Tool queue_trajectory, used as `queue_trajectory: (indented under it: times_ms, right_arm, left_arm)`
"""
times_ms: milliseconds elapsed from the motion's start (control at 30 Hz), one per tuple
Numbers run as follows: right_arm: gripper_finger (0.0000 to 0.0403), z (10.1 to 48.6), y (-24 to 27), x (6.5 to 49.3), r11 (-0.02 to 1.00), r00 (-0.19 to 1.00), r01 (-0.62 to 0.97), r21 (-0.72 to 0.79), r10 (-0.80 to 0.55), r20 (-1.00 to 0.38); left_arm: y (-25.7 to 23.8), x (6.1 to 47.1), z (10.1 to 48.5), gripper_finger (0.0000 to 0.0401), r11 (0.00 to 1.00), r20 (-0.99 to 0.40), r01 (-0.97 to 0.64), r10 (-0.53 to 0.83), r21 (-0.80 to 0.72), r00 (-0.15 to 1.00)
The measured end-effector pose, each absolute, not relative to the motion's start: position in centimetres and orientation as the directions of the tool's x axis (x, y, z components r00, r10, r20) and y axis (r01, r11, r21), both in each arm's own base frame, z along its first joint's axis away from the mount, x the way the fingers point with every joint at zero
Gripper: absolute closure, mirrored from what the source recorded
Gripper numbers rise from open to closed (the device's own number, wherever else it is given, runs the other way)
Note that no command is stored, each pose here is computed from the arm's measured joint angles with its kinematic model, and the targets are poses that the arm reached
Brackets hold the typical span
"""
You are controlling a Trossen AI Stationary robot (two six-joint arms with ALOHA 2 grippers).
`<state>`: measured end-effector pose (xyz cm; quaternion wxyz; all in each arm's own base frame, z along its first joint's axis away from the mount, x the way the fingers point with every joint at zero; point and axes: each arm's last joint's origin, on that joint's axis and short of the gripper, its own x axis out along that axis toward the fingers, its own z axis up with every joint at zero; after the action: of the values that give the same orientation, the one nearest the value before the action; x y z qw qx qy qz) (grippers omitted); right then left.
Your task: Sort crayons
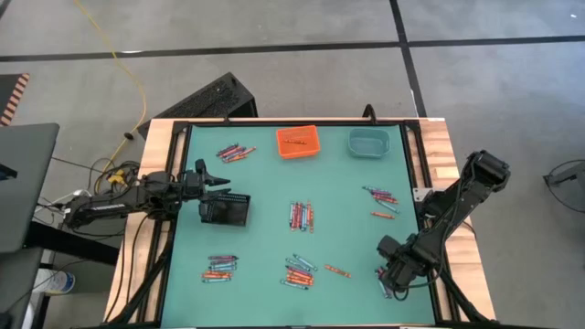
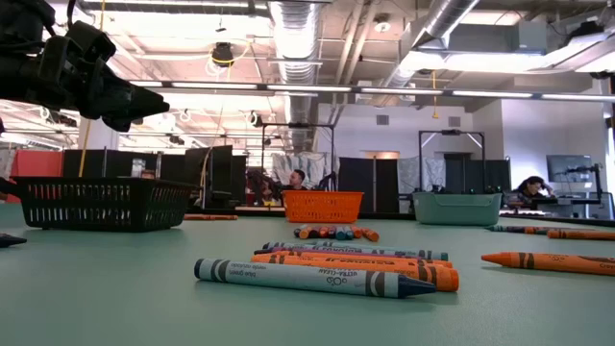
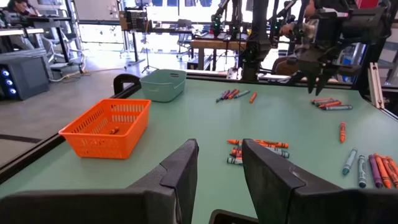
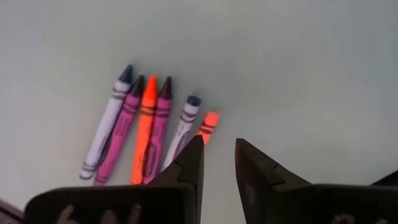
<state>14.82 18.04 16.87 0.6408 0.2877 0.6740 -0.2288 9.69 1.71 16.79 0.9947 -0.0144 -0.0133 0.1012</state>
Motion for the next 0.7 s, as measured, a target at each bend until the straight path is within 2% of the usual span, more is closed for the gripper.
queue_trajectory:
  times_ms: [167,433,700]
  right_arm:
    - [0.0317,16.9,18.2,15.0,0.745,0.003,0.661,0.085,0.11,-0.994]
    - [0.0317,17.2,19.3,16.5,0.823,0.197,0.504,0.263,0.187,-0.962]
    - [0.0317,17.3,18.6,17.4,0.796,0.214,0.538,0.277,0.188,-0.958]
  left_arm:
    - [1.7,9.7,16.8,0.0285,0.979,0.024,-0.201,0.202,-0.031,0.979]
    - [1.7,9.7,16.8,0.0285,0.979,0.024,-0.201,0.202,-0.031,0.979]
    - [1.7,9.7,16.8,0.0285,0.979,0.024,-0.201,0.202,-0.031,0.979]
